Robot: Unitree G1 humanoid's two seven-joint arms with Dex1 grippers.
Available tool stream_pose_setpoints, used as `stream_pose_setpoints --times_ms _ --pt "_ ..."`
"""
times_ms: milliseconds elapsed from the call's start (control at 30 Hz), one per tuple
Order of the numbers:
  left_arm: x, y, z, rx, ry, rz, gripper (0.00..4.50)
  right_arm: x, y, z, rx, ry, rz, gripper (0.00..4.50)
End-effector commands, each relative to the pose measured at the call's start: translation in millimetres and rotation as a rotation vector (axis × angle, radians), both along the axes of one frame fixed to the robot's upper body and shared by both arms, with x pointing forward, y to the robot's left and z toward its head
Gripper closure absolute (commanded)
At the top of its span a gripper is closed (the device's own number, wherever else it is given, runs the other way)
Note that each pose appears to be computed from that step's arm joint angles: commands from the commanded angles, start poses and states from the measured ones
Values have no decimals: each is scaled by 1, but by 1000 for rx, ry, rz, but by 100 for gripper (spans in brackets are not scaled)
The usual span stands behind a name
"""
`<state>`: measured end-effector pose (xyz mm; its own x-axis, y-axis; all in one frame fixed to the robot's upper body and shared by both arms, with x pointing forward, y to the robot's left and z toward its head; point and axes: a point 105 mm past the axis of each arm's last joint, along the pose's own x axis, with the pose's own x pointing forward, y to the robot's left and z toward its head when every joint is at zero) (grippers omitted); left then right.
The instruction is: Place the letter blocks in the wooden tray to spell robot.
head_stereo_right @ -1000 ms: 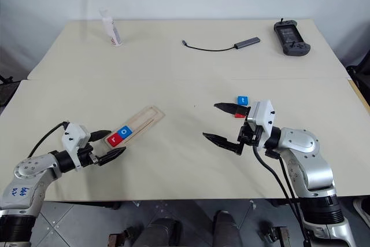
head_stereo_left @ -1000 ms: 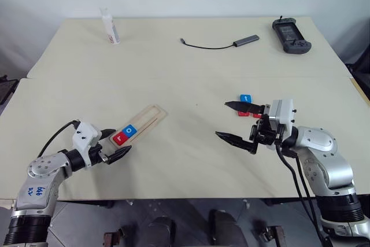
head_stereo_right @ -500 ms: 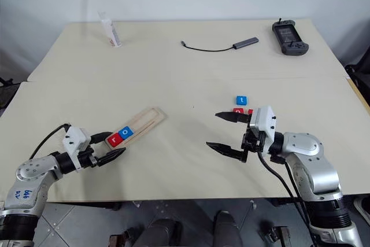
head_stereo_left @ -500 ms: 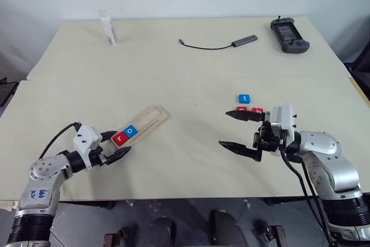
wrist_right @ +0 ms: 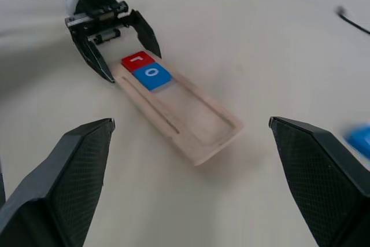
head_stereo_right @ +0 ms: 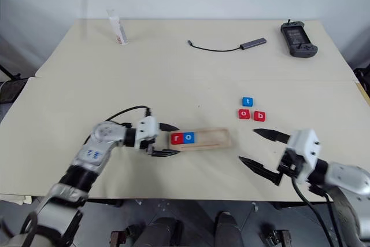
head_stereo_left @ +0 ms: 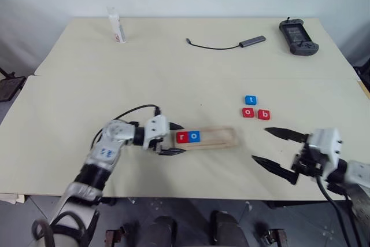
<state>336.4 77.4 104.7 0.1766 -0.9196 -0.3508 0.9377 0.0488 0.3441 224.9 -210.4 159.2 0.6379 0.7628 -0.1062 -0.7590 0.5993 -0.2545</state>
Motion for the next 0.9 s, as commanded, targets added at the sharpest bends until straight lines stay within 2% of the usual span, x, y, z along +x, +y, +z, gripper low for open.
stream_pose_setpoints --times_ms 33,167,533,633,900 --pt "8 -4 -2 35 -10 -41 111 -14 -6 12 9 -61 -65 0" --pt "11 -3 -6 53 10 -66 111 -23 -9 8 23 -48 -115 0" --pt "12 15 -7 41 29 -26 111 -23 -10 2 39 -37 -122 0" --pt "12 19 -4 21 28 -7 12 -21 -10 0 41 -33 -118 0" --pt "4 38 3 -48 -3 23 4 -16 -13 -4 44 -24 -124 0"
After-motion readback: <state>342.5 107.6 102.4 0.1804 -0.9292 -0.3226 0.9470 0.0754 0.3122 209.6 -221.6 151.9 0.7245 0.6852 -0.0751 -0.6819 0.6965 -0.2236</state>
